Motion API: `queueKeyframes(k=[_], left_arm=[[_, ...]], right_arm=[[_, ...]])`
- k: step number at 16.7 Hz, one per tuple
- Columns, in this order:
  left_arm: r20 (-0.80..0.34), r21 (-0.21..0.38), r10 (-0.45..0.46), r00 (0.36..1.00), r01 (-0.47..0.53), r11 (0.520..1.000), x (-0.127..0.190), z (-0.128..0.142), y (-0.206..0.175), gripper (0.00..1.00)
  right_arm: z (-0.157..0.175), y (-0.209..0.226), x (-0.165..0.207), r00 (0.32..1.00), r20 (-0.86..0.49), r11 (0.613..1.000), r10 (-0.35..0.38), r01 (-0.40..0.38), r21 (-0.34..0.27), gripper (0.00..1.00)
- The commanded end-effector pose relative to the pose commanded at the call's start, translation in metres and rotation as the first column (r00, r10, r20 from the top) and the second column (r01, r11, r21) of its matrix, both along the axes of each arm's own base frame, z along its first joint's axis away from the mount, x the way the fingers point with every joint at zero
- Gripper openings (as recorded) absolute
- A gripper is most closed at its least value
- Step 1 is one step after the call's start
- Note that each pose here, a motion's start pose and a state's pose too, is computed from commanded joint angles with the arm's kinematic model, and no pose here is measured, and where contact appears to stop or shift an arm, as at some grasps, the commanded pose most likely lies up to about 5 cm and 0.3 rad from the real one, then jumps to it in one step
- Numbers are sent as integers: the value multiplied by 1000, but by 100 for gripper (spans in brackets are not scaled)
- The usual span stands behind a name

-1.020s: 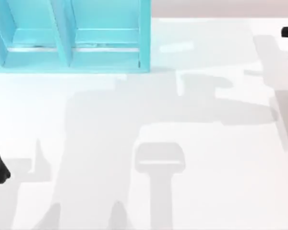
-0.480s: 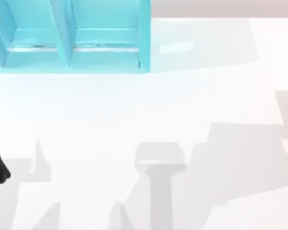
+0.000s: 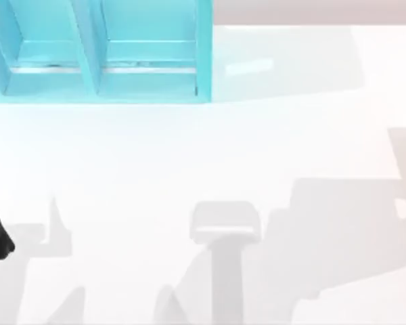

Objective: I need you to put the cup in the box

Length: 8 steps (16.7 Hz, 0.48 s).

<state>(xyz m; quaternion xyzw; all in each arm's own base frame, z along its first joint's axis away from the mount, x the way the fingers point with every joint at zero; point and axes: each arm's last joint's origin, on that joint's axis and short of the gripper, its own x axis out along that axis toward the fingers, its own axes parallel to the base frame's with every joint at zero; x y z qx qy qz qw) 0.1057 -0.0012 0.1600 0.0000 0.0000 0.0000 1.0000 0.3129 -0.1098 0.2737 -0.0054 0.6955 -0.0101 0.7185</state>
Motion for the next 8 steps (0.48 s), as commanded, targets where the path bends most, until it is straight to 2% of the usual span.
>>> queueKeyframes(k=[8], left_arm=[[0, 0, 0, 1000, 0, 1000, 0, 0, 0, 100]], right_arm=[[-45, -8, 2, 1000, 11, 1000, -4, 4, -3, 0]])
